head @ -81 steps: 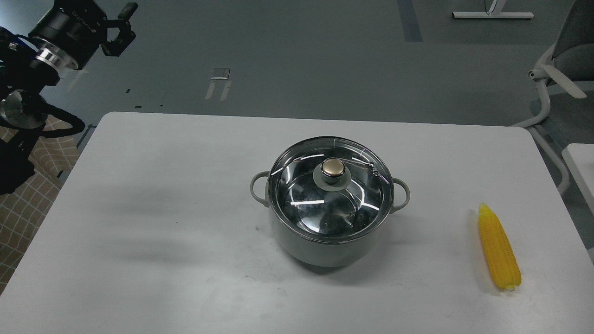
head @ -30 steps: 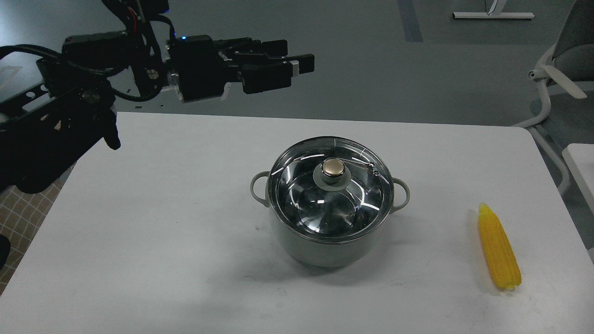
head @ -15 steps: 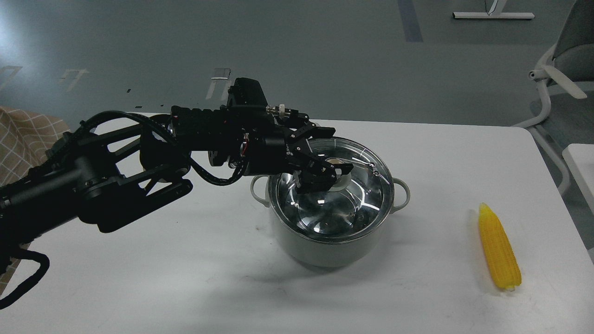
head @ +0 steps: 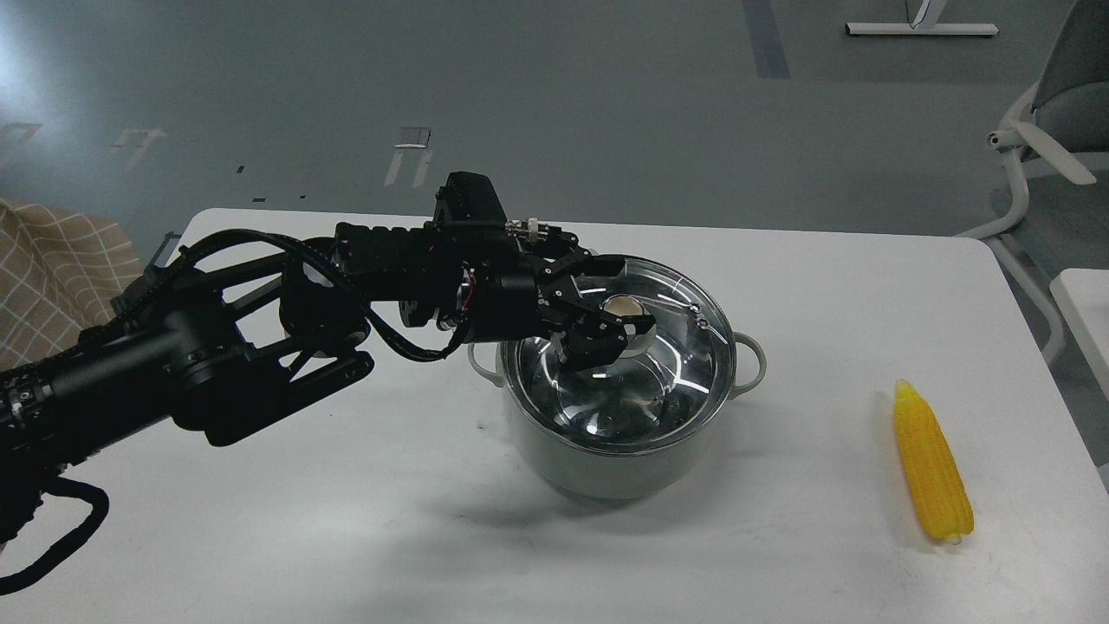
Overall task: Open pot and put corn in
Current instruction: 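Lower the left gripper onto the lid knob and grasp it, then lift the glass lid off the pot and set it on the table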
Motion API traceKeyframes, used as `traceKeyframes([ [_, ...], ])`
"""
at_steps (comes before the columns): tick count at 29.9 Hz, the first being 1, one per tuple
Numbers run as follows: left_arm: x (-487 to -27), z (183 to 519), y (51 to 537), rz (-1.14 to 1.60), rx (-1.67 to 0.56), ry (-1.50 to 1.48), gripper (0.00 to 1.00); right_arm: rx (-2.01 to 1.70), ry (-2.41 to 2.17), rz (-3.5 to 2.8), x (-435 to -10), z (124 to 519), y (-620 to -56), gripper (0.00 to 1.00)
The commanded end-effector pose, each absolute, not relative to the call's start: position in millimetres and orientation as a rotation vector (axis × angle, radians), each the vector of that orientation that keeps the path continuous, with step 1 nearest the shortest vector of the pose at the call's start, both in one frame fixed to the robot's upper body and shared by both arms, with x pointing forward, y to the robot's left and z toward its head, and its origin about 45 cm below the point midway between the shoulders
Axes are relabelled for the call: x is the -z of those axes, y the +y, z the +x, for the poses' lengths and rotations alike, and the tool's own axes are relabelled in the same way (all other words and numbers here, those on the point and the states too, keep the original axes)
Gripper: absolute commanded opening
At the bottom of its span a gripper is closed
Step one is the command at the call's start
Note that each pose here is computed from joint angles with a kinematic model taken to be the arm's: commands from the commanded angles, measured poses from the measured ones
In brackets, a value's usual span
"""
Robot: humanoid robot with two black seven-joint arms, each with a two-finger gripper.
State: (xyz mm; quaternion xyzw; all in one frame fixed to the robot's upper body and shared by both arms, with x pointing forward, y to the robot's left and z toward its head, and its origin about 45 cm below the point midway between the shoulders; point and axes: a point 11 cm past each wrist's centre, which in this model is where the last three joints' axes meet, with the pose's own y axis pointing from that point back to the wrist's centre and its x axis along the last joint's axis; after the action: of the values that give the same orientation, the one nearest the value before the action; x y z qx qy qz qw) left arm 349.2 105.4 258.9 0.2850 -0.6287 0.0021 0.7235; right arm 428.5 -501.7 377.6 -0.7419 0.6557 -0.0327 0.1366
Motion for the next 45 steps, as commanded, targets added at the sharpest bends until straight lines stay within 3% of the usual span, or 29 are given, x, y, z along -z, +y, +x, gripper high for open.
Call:
traceKeyframes([
  [1, -253, 347, 106, 0.628, -0.006, -1.378, 0.68, 0.095, 1.897, -2.147, -378, 429, -502, 1.0],
  [10, -238, 347, 104, 0.625, -0.023, -1.338, 0.67, 0.091, 1.895, -2.149, -377, 429, -500, 1.0],
  [26, -236, 352, 103, 0.631, -0.038, -1.331, 0.36, 0.092, 1.892, -2.148, -377, 429, -500, 1.0],
  [38, -299, 350, 86, 0.554, -0.017, -1.488, 0.34, 0.093, 1.888, -2.148, -377, 430, -499, 1.0],
  [43, -328, 358, 126, 0.615, -0.052, -1.482, 0.34, 0.091, 1.886, -2.151, -377, 430, -498, 1.0],
  [45, -338, 364, 175, 0.703, -0.105, -1.45, 0.34, 0.087, 1.888, -2.152, -375, 430, -498, 1.0],
])
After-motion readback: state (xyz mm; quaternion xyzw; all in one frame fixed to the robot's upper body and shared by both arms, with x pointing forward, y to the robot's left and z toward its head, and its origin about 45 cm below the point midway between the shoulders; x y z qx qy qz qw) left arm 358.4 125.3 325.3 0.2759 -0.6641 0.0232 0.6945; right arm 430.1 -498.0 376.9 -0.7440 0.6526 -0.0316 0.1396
